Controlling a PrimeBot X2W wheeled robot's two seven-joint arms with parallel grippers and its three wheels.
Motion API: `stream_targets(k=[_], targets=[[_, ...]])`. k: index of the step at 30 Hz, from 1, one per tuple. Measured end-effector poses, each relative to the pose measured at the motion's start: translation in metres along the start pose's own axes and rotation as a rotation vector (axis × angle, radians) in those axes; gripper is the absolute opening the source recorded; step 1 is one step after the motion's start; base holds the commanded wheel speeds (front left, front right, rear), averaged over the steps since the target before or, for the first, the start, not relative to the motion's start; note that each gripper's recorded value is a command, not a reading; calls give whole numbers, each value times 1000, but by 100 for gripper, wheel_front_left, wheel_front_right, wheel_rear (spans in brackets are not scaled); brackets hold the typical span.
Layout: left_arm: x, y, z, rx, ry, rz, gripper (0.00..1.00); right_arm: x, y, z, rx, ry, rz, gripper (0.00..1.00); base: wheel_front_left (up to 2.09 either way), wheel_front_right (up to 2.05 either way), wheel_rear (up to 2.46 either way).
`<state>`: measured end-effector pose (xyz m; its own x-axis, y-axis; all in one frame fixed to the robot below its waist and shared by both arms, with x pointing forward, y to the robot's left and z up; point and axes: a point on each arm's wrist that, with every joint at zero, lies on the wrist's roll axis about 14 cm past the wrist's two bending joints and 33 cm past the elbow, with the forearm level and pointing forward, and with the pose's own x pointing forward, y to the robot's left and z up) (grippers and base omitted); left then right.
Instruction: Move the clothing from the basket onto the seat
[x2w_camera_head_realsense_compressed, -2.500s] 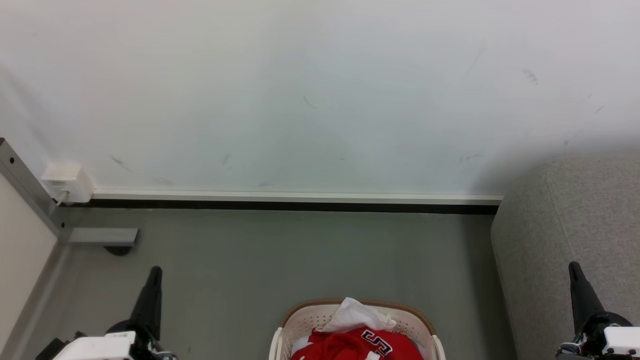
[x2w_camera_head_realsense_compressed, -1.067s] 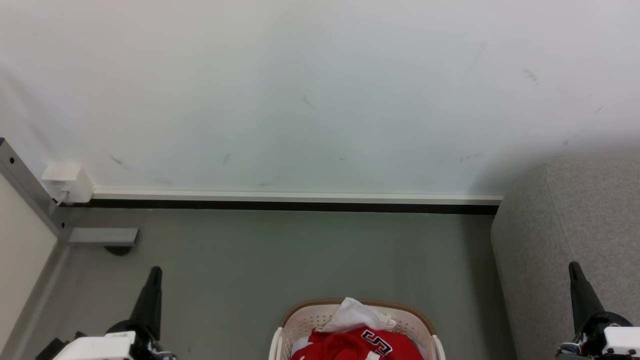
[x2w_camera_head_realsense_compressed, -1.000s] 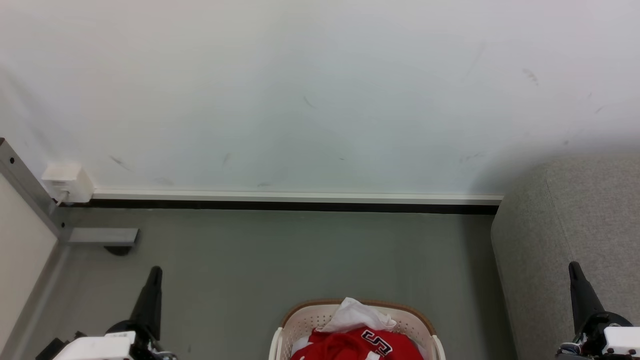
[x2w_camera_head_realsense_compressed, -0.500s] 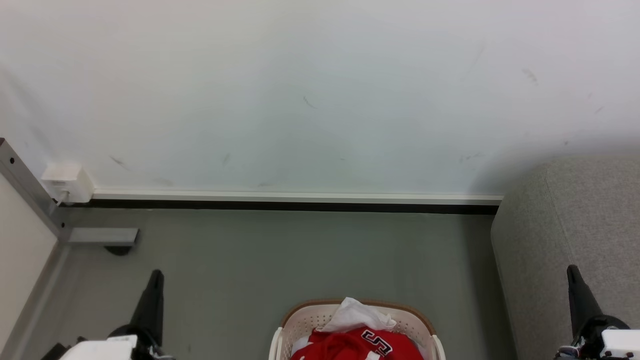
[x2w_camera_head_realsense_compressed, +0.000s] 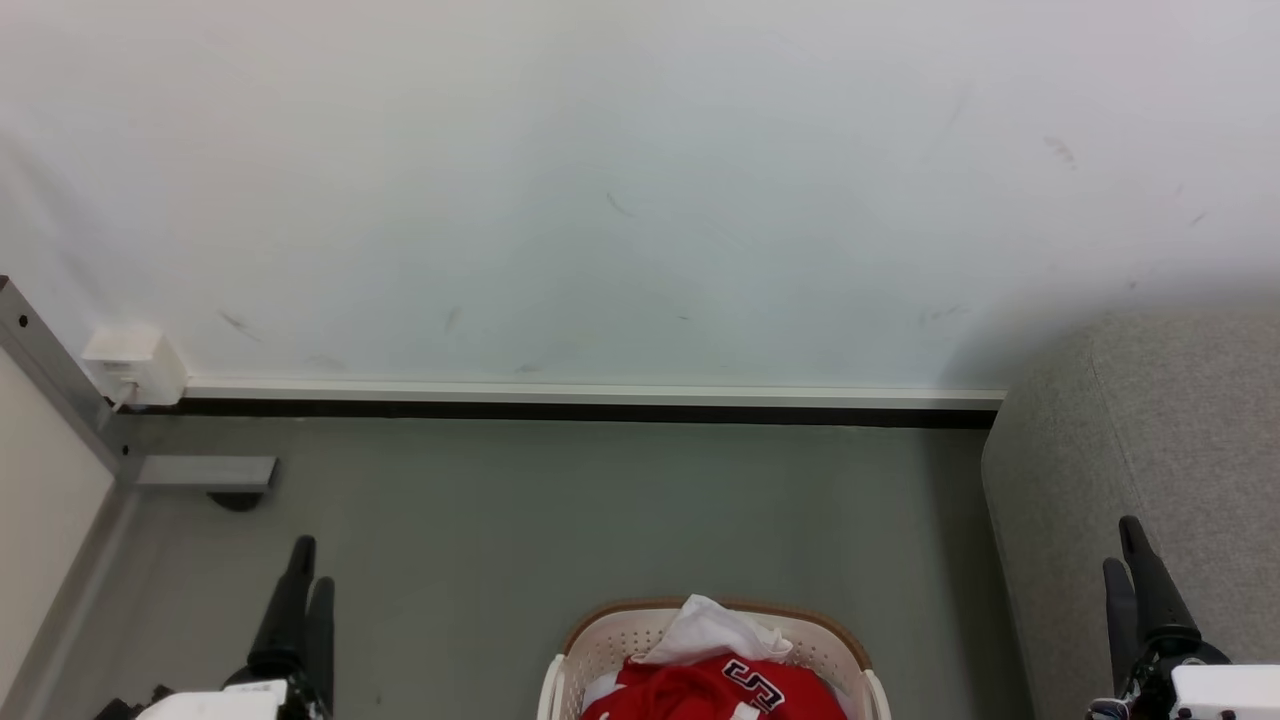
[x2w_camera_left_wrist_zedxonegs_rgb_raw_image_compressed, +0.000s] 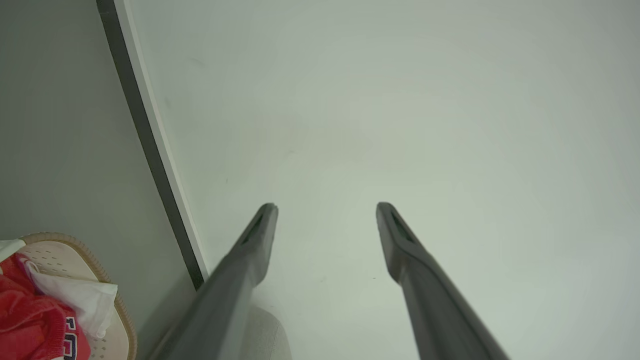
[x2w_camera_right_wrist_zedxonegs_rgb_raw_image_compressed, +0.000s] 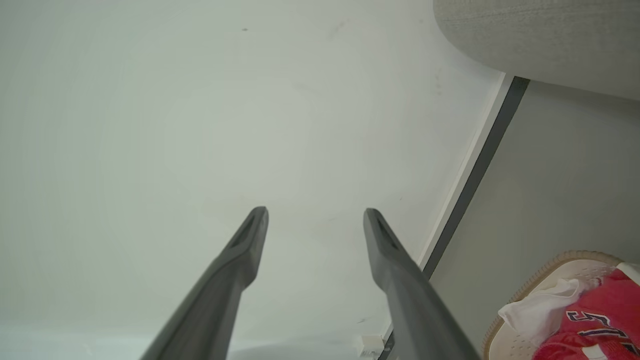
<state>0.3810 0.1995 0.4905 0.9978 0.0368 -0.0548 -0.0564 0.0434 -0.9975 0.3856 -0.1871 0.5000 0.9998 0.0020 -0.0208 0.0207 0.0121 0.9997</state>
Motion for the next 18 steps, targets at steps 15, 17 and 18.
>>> stream_targets(k=[15,17,18], targets=[[2,-15,8,192,-51,-43,100,3,18,-7,-179,9,54,100,0,0,0],[2,-17,8,238,-54,-48,100,3,18,-8,-220,14,57,100,0,0,0],[2,-19,8,254,-57,-52,100,3,19,-9,-238,15,59,100,0,0,0]])
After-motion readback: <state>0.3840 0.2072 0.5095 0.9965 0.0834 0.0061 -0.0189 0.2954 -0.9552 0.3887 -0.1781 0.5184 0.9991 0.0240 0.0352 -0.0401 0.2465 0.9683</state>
